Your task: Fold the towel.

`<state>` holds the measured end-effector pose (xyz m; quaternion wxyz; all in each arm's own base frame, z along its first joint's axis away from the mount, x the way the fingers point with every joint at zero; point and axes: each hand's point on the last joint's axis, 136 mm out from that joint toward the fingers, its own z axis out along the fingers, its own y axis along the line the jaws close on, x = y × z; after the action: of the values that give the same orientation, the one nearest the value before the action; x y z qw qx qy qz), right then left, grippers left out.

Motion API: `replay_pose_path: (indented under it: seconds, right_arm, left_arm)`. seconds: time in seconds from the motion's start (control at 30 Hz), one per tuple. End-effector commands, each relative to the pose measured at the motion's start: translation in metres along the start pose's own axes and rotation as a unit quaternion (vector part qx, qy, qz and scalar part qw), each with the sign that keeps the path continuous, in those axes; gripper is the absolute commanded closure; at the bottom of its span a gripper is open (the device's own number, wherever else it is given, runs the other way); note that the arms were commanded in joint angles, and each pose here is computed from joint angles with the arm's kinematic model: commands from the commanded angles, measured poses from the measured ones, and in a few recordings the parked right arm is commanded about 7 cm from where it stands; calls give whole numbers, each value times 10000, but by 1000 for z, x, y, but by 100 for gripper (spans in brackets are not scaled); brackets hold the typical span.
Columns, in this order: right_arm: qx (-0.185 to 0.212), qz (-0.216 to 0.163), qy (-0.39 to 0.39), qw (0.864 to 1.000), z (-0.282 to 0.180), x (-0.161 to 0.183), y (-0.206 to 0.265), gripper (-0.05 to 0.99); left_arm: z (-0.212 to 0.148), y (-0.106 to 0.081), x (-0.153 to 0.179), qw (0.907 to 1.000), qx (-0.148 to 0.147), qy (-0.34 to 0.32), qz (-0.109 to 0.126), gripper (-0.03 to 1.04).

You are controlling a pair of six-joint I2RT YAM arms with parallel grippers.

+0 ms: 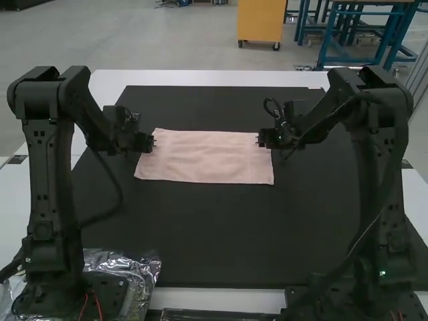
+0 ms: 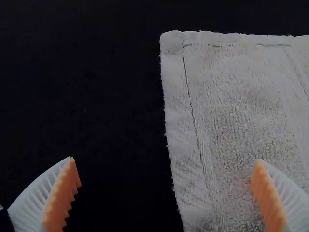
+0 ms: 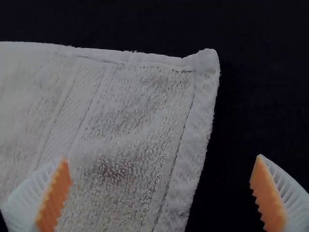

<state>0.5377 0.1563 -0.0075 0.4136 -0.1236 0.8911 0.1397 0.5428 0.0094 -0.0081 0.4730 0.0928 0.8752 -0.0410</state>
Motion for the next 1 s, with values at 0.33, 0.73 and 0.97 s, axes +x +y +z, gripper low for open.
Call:
replay_pose_path:
  seconds: [0.33, 0.73, 0.97]
  right_arm:
    - [-50, -157, 173, 9997, 14, 27, -1, 96]
    - [-107, 77, -387, 9992, -23, -31, -2, 96]
    - [-242, 94, -420, 9988, -47, -32, 7, 96]
  left_arm:
    - [11, 7, -13, 9984, -113, -384, 391, 99]
    - [-23, 1, -57, 9972, 290, -639, 242, 99]
    - [-38, -7, -49, 9974, 402, -542, 233, 99]
